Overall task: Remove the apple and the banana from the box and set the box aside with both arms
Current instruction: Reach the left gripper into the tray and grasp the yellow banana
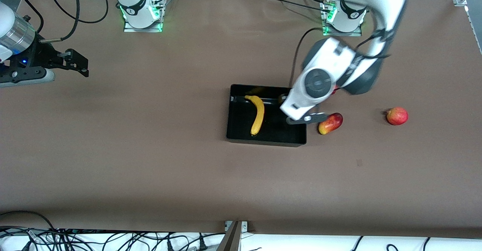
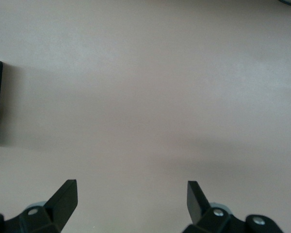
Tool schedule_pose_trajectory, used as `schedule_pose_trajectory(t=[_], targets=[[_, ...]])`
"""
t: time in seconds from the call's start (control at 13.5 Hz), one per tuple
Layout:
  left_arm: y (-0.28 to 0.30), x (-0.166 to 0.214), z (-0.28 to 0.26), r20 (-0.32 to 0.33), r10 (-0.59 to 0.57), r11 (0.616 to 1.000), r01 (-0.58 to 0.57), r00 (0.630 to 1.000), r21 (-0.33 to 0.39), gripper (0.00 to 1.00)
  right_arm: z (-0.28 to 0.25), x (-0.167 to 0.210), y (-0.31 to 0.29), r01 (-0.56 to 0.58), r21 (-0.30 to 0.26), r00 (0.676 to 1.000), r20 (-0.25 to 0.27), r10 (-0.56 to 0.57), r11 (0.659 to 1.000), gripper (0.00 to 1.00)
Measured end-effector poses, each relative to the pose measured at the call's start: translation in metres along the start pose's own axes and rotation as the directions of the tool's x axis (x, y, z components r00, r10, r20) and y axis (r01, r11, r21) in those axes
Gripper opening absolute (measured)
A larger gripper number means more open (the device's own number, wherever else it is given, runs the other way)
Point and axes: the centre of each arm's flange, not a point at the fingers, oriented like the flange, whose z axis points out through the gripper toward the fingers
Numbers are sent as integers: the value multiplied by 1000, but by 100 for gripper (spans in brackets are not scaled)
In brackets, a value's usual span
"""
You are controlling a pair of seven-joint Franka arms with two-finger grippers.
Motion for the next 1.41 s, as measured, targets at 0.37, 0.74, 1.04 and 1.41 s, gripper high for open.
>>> schedule_pose_trajectory(t=[0.37,0.74,1.04,1.41], targets=[[84,3,101,-98,84,991,-93,992,-93,100,0,0,0,0,0,1000,0,0,1000,100],[94,14,134,-121,45,982,-66,992,-178,100,0,0,0,1,0,1000,0,-1,1000,100],[102,14,138,-123,19,973,-47,992,-228,100,0,0,0,1,0,1000,0,-1,1000,100],[115,5,148,-119,41,972,-66,992,-223,57,0,0,0,1,0,1000,1,-1,1000,100]])
